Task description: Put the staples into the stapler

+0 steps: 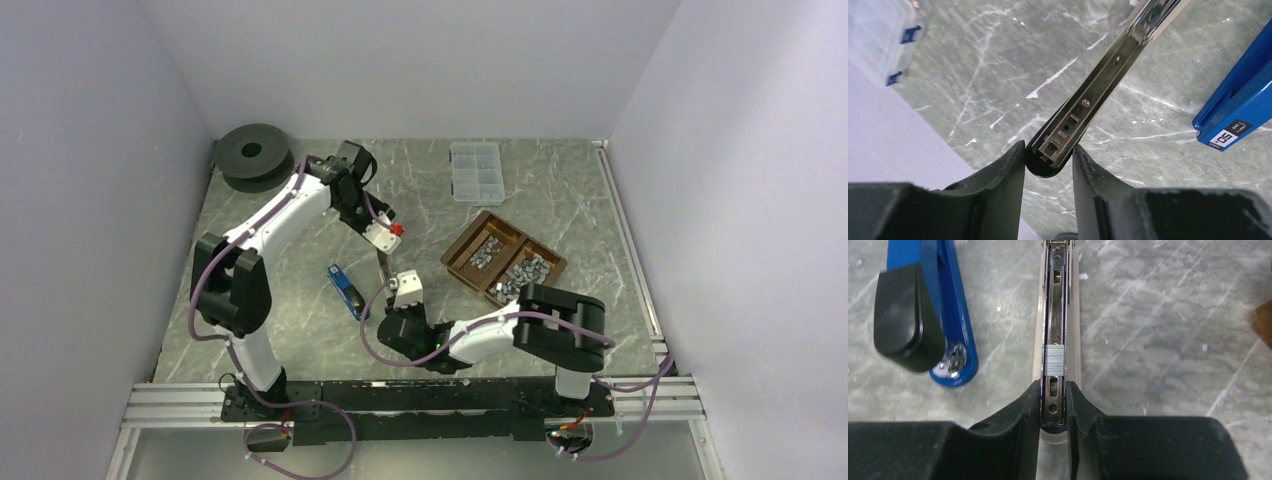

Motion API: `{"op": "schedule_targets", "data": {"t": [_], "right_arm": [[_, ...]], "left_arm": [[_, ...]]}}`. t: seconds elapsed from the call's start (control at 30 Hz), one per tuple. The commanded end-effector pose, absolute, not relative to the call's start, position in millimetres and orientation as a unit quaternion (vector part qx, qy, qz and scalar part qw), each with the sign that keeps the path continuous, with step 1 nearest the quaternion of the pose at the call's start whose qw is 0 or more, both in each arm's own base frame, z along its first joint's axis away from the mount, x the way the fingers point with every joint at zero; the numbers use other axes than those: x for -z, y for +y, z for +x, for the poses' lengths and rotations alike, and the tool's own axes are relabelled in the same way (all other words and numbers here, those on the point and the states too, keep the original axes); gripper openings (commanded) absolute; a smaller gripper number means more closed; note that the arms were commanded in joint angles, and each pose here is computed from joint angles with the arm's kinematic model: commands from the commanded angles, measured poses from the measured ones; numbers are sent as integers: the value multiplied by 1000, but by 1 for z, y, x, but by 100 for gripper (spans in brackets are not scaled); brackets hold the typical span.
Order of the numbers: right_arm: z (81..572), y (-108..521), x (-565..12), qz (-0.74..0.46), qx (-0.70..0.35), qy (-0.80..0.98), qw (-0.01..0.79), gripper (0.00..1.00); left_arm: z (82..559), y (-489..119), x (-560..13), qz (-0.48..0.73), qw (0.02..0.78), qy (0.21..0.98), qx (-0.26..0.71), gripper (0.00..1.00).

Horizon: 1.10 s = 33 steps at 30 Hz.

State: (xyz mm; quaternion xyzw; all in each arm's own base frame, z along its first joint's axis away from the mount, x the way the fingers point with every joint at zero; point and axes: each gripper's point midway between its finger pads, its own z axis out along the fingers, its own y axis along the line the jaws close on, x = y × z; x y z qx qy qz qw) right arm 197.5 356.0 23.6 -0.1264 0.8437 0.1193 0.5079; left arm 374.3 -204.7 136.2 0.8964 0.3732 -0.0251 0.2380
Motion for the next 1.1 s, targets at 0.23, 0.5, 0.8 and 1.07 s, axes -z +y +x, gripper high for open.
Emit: {"op": "schedule_targets", "data": {"t": [0.23, 0.5, 0.8, 1.07], "right_arm": [[242, 359, 12, -133, -105, 851, 496, 13], [241, 358, 7, -127, -114, 846, 506, 22], [234, 363, -15, -126, -138, 837, 515, 49], [226, 367, -32, -121, -147, 833, 519, 63]], "left_arm": [[272, -224, -137, 871, 201, 407, 190, 31], [255, -220, -142, 858, 199, 429, 200, 34], [276, -227, -180, 797, 231, 528, 183, 75], [287, -218, -214, 708, 252, 631, 190, 89]]}}
